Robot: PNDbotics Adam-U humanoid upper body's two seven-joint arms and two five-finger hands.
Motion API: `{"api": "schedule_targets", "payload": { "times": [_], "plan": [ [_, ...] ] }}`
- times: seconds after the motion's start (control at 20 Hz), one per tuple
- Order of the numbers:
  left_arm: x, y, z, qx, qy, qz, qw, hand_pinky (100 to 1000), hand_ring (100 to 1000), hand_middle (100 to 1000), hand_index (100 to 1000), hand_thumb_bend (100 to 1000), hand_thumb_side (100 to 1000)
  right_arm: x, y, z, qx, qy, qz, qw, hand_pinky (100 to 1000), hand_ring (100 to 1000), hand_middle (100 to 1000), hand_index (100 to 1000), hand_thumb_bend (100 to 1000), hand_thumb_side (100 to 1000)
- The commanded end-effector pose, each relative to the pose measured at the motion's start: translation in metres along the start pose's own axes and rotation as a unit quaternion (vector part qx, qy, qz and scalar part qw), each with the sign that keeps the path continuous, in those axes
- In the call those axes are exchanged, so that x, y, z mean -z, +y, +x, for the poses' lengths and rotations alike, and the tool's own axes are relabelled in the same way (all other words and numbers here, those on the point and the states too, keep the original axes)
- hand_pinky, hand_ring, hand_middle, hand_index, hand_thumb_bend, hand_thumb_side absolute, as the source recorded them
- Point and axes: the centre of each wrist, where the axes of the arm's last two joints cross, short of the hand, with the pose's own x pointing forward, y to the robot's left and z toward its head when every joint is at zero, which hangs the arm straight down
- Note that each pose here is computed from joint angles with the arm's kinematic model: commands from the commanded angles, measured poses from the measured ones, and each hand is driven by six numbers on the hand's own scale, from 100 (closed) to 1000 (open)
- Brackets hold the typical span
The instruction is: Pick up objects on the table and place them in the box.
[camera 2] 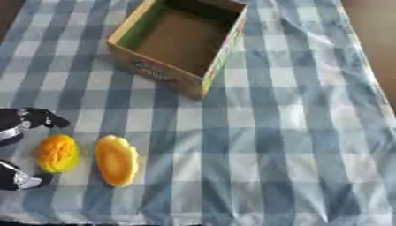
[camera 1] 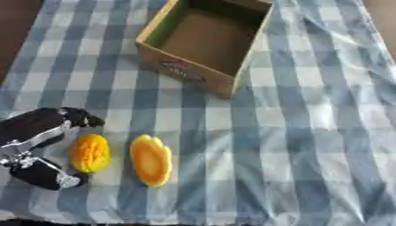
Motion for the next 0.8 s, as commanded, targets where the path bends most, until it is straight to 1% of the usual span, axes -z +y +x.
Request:
{"api": "schedule_targets", "payload": {
  "times": [0.05,0.2,0.4,0.8],
  "plan": [
    [-0.0023,0.0058,0.0031,0.002,0.009,0.01,1.0,813,792,746,887,477,100,0.006,-0.0042,0.0072,-0.001,-0.015,-0.005,1.0,746,857,720,737,100,651],
    [-0.0014,0.0052,0.0044,0.004,0.015,0.012,1.0,793,764,724,874,465,100,0.0057,-0.0043,0.007,-0.001,-0.014,-0.006,1.0,745,857,719,737,100,652],
    [-0.0007,0.0045,0.0054,0.032,0.024,0.01,0.999,797,771,741,885,487,100,0.0056,-0.004,0.007,0.0,-0.013,-0.006,1.0,746,856,719,736,100,652],
    [0.0011,-0.001,0.008,0.053,0.032,-0.029,0.998,772,753,720,861,492,100,0.0051,-0.0036,0.0067,0.002,-0.011,-0.008,1.0,746,856,718,736,100,653]
  ]
}}
